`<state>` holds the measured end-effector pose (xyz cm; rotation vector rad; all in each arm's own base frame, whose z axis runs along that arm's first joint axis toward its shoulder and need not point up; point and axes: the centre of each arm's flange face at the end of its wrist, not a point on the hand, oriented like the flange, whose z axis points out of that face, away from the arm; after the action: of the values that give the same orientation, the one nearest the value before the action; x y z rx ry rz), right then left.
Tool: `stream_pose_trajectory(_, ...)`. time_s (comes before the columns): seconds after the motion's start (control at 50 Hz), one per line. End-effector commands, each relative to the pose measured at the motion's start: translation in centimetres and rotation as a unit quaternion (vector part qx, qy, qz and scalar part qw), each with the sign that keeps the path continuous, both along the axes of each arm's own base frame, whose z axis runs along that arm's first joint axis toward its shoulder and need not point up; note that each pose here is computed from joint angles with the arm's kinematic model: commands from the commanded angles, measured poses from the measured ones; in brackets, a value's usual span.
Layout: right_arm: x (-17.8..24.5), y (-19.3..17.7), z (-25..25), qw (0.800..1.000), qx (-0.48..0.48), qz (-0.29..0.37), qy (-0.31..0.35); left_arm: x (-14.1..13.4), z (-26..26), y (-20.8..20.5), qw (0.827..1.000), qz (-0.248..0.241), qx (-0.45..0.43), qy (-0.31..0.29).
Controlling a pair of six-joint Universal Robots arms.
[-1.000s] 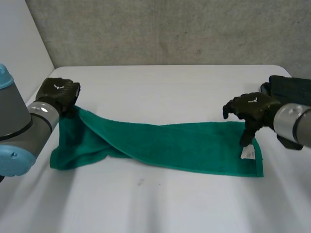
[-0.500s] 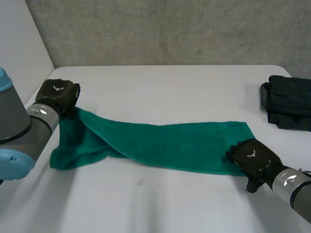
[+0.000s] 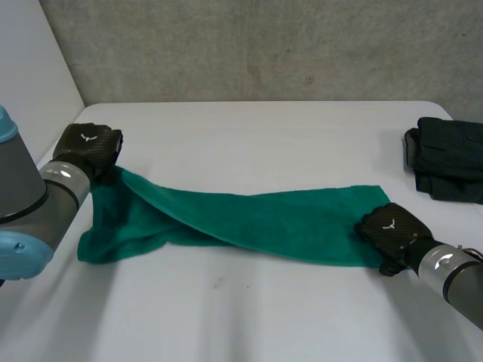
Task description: Fold the laundry.
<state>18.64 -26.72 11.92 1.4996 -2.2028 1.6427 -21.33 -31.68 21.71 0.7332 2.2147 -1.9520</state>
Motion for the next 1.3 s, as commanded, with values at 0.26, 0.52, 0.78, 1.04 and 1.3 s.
stream_pose_trajectory(0.26,0.1,-1.2,-0.1,1.000,-0.009,0.003,0.001,0.2,0.0,-0.1,1.000,0.002,0.000,0.000)
stream_pose_trajectory(0.52,0.2,-1.6,-0.5,1.000,-0.006,0.003,0.003,0.2,0.0,-0.1,1.000,0.003,-0.001,0.000)
stream_pose_trajectory(0.78,0.3,-2.6,0.2,1.000,-0.022,0.001,0.000,0.1,0.0,0.0,1.000,0.002,-0.001,0.000)
stream_pose_trajectory(1.04,-0.2,-4.5,13.3,0.990,-0.122,-0.038,-0.058,0.7,5.4,1.9,0.998,0.003,-0.067,0.016)
stream_pose_trajectory(1.3,-1.8,-1.4,27.0,0.987,-0.126,-0.063,-0.073,2.1,13.1,7.8,0.991,-0.008,-0.105,0.080)
